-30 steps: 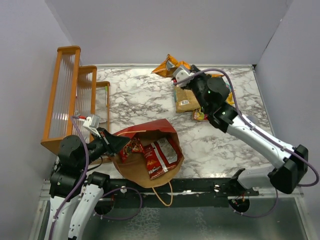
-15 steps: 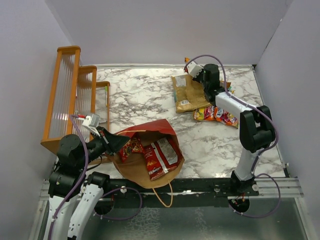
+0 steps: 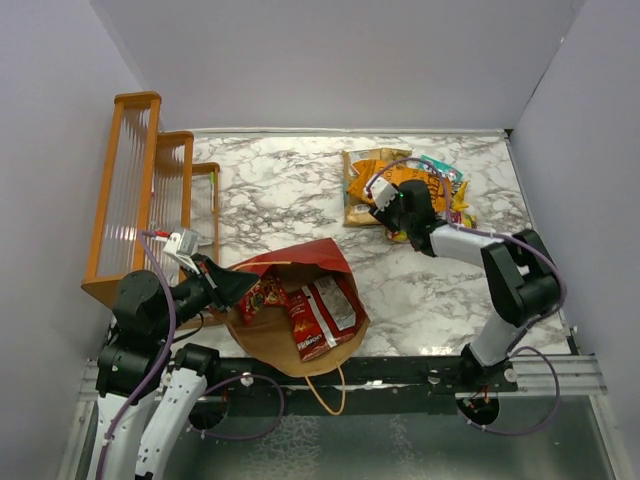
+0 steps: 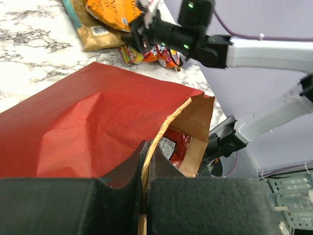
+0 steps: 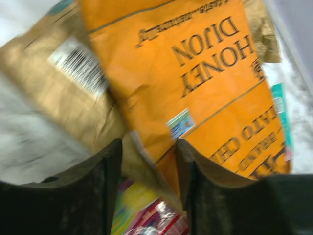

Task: Take the snacks out of the paper bag
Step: Place the snack at the center of the board, then take out the snack from the paper bag.

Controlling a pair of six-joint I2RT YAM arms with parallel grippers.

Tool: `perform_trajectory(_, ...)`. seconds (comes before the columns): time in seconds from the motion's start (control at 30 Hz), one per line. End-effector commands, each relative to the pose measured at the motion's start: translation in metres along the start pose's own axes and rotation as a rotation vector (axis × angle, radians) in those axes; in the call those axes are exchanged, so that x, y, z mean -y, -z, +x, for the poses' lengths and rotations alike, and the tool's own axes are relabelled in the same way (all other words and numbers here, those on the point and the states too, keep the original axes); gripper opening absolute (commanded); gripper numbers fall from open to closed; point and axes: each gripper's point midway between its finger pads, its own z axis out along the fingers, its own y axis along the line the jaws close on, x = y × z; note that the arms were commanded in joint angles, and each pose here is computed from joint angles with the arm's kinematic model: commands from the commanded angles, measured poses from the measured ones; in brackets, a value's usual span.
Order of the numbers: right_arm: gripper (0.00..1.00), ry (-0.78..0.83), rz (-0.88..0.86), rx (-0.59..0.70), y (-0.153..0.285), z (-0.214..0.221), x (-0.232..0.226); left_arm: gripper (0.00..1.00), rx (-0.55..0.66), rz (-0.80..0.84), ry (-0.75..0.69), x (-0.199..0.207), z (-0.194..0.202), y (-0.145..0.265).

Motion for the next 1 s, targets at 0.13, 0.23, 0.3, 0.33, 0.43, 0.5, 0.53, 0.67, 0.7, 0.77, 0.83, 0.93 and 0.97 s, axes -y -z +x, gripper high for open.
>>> perform_trajectory(0.13,0.57,-0.309,-0.248,0.503,0.133,-0.105,-0.031,0.00,0.022,0.012,-0.016,0.004,-0.002,0.004)
perform_trajectory(0.23,0.57,-0.273,-0.312,0.630,0.178,-0.120,-0.039,0.00,0.018,0.008,-0.019,0.002,0.000,0.004)
perform_trajectory(0.3,0.56,-0.216,-0.376,0.726,0.209,-0.131,-0.049,0.00,0.019,0.010,-0.019,0.001,0.001,0.004)
perform_trajectory(0.33,0.56,-0.177,-0.419,0.776,0.224,-0.135,-0.058,0.00,0.021,0.011,-0.017,0.001,0.001,0.003)
perform_trajectory(0.43,0.56,-0.024,-0.571,0.941,0.270,-0.150,-0.095,0.00,0.021,0.015,-0.017,0.000,0.002,0.001)
perform_trajectory(0.5,0.56,0.087,-0.632,1.030,0.296,-0.158,-0.121,0.00,0.018,0.016,-0.016,-0.001,0.003,0.001)
perform_trajectory(0.53,0.56,0.143,-0.645,1.071,0.308,-0.162,-0.131,0.00,0.018,0.015,-0.016,-0.001,0.003,0.000)
perform_trajectory(0.67,0.57,0.316,-0.686,1.220,0.351,-0.183,-0.165,0.00,0.018,0.014,-0.013,-0.002,0.003,0.000)
perform_trajectory(0.7,0.57,0.350,-0.696,1.243,0.357,-0.189,-0.171,0.00,0.017,0.014,-0.011,-0.002,0.003,0.000)
perform_trajectory(0.77,0.57,0.422,-0.733,1.273,0.366,-0.199,-0.187,0.00,0.018,0.012,-0.010,-0.002,0.003,0.000)
perform_trajectory(0.83,0.57,0.502,-0.747,1.273,0.367,-0.208,-0.206,0.00,0.021,0.012,-0.009,-0.001,0.002,0.001)
perform_trajectory(0.93,0.58,0.623,-0.728,1.240,0.359,-0.220,-0.238,0.00,0.032,0.014,-0.013,0.002,-0.003,0.002)
perform_trajectory(0.97,0.59,0.658,-0.721,1.219,0.354,-0.225,-0.248,0.00,0.035,0.016,-0.014,0.004,-0.004,0.003)
